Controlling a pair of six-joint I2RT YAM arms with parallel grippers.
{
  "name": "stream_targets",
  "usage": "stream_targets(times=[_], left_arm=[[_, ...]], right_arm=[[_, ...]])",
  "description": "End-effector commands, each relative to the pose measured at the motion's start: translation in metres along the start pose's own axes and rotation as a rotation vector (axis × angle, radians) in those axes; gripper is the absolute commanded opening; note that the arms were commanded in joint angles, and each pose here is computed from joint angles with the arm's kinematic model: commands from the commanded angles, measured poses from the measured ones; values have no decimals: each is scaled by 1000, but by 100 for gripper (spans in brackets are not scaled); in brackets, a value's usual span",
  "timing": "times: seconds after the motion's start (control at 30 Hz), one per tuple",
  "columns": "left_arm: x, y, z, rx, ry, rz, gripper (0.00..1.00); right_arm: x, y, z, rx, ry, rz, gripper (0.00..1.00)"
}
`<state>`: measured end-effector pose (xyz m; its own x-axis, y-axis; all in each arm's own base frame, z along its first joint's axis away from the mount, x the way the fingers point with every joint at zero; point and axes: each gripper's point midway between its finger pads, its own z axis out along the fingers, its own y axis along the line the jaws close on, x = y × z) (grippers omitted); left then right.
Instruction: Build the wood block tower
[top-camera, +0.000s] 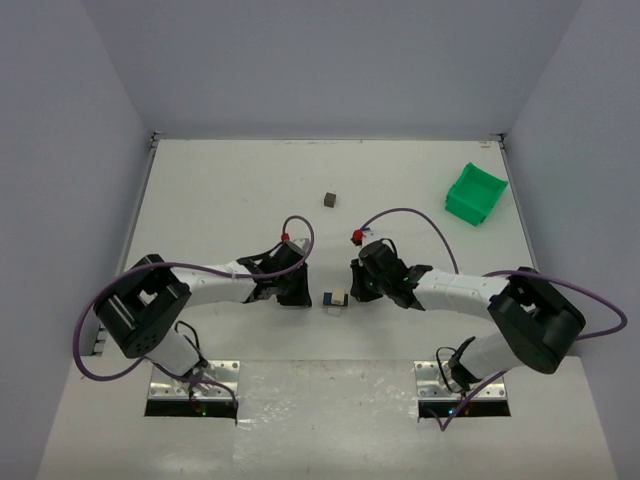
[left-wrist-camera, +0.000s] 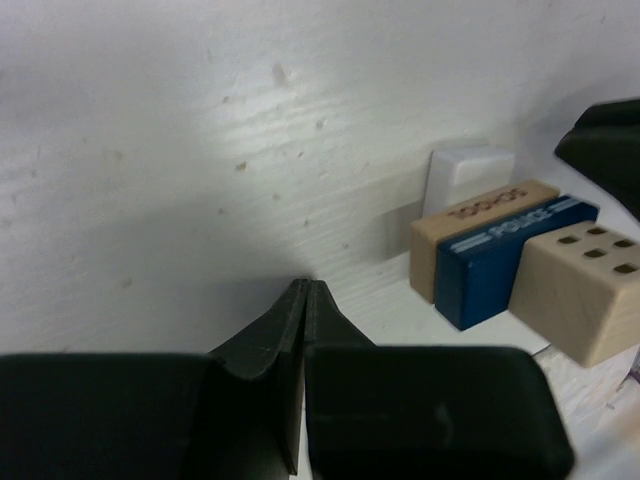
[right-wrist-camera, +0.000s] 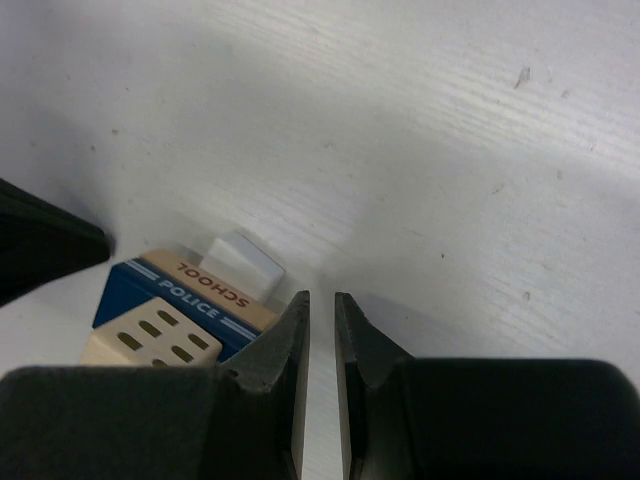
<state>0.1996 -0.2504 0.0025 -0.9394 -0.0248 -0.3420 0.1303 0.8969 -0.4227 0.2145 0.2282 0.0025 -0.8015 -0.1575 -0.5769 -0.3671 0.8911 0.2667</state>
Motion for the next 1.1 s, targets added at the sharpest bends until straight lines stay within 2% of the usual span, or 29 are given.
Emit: stream_targets(times=[0.0, 0.3, 0.6, 0.73, 1.07], left_arm=[[16, -1, -9, 38, -1, 28, 0], [27, -32, -21, 166, -26, 143, 0], [13, -43, -19, 176, -57, 179, 0], [5, -58, -21, 235, -84, 207, 0], [2, -58, -18, 226, -95, 204, 0]], right_arm=[[-34, 14, 3, -17, -82, -25, 15], [-33, 12, 5, -6, -71, -28, 16], [-29, 0, -5, 39, -87, -20, 17], [-30, -4, -10, 55, -103, -19, 17], [-30, -5, -12, 60, -111, -23, 17]])
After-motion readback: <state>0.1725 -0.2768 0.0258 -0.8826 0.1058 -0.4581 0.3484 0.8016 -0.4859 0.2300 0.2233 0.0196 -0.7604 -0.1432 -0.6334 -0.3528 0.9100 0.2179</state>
